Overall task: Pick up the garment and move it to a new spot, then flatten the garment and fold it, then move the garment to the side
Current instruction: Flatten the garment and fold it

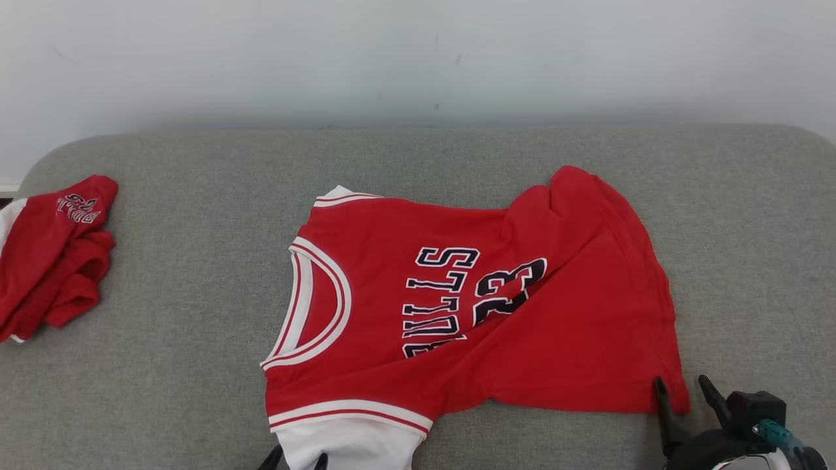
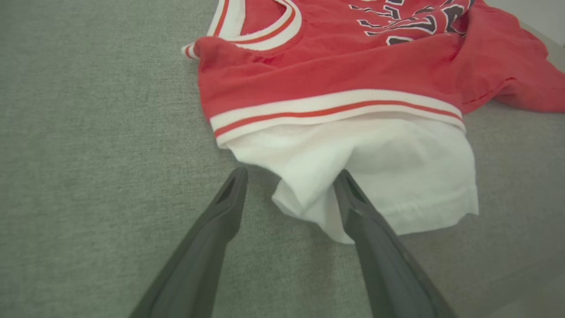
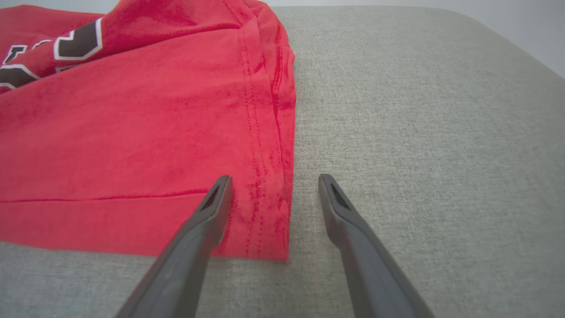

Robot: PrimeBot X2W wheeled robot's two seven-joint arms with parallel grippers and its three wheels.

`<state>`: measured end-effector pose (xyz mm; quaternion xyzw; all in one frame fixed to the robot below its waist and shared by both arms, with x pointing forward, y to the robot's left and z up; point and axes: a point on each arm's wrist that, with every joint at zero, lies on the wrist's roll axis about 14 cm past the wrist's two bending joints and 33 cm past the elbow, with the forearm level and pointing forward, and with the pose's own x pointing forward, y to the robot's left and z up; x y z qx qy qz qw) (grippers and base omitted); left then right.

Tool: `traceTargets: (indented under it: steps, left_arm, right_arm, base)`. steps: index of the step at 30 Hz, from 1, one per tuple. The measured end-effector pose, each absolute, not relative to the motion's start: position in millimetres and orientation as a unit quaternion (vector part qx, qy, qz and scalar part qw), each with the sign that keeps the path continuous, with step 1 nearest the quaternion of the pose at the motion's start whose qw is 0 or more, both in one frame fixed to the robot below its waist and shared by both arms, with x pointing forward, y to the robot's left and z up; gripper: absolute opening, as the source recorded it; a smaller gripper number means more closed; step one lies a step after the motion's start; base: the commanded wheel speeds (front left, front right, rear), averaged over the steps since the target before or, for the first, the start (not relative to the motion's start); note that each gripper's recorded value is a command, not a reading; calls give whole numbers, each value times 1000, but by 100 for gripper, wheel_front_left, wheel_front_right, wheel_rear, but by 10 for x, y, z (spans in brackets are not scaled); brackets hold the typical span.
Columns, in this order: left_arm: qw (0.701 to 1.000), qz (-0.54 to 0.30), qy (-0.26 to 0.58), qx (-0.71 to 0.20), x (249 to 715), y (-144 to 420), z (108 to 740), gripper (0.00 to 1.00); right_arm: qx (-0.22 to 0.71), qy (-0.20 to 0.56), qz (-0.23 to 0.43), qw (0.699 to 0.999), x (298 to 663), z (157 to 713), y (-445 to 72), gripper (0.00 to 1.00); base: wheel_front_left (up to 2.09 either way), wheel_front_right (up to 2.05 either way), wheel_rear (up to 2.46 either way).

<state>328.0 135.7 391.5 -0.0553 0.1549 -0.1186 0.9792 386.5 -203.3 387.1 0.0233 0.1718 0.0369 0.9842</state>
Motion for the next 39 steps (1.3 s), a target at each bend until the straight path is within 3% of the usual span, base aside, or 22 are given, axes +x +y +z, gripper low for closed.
traceTargets:
  steps: [2, 3, 4, 5, 6, 14, 23, 31, 39]
  left_arm:
    - [979, -120, 155, -55, 3309, 1351, 3917, 100]
    - [979, -120, 155, -56, 3324, 1347, 3918, 100]
    - [979, -121, 156, -58, 3335, 1336, 3910, 87]
    - [978, -122, 158, -60, 3340, 1325, 3902, 33]
    - [978, -122, 160, -61, 3343, 1318, 3892, 0]
    - [977, -116, 157, -86, 3395, 1286, 3915, 0]
    - [983, -119, 79, -113, 3720, 1304, 4394, 0]
    - [982, -168, -57, -71, 4502, 1324, 5376, 0]
    - [966, -185, -165, -68, 5520, 1367, 6611, 0]
  right_arm:
    - [23, 177, 40, 983, 3882, 3843, -2012, 99]
    - [23, 179, 43, 983, 3896, 3835, -1990, 60]
    - [23, 179, 46, 982, 3911, 3832, -1968, 41]
    - [24, 180, 48, 982, 3925, 3831, -1950, 17]
    - [25, 179, 50, 982, 3936, 3833, -1936, 0]
    - [33, 169, 57, 983, 3936, 3882, -1873, 0]
    - [49, 80, 74, 993, 4126, 4389, -1772, 0]
    - [71, -22, 93, 993, 4690, 5114, -1670, 0]
    - [78, -108, 102, 986, 5584, 5997, -1653, 0]
  base:
    - [0, 0, 0]
    - [0, 0, 0]
    - [0, 0, 0]
    - [0, 0, 0]
    - [0, 0, 0]
    - [0, 0, 0]
    - [0, 0, 0]
    - [0, 0, 0]
    - [0, 0, 0]
